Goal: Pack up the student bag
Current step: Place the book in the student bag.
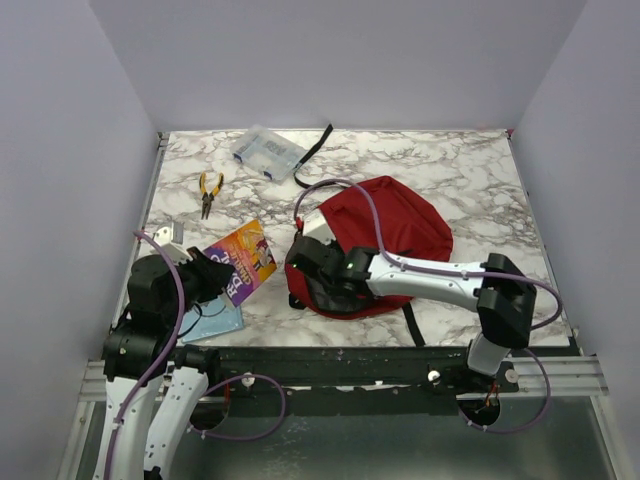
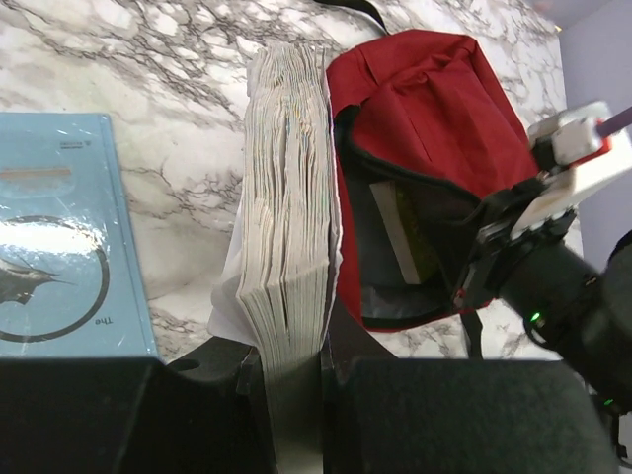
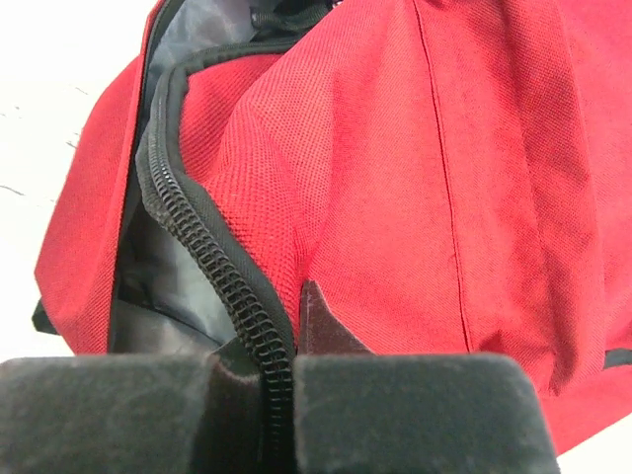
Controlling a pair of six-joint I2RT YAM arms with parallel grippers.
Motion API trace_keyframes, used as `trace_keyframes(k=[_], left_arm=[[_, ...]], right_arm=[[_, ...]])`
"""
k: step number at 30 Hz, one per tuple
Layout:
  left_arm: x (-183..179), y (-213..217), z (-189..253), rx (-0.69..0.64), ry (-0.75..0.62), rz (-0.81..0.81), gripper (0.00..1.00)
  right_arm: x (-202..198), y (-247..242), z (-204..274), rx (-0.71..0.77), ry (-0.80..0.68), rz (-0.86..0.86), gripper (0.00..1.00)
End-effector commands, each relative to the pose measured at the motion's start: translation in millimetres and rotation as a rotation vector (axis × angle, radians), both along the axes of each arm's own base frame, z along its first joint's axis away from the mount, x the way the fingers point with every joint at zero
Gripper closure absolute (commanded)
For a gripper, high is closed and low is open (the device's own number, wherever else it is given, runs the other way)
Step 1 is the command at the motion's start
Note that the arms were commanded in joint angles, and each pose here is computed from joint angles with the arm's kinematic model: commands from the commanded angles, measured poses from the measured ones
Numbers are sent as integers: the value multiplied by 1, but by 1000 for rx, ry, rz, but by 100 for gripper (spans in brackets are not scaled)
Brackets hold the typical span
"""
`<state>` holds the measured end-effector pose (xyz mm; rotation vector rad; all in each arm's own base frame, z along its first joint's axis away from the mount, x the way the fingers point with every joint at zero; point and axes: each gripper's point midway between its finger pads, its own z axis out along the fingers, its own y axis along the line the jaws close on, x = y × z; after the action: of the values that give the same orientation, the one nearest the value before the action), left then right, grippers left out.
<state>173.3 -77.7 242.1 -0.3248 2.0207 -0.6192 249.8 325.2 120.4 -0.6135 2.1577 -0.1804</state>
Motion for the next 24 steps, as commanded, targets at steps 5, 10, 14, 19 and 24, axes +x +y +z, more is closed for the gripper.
trace_keyframes(k=[5,10,14,19,24], left_arm=[[5,-27,8,-113,-15,-114,100],[6,-39,-1,-163,13,-161,100],[5,-51,-6,-211,41,-217,100],[2,-62,-14,-281,75,-265,100],[0,-74,-23,-342,107,-326,100]], right_arm=[[-14,30,29,426,269,177,99],[-12,24,36,483,314,185,100],[-8,21,41,545,351,196,99],[-8,22,47,654,431,229,100],[-2,13,49,668,438,220,100]])
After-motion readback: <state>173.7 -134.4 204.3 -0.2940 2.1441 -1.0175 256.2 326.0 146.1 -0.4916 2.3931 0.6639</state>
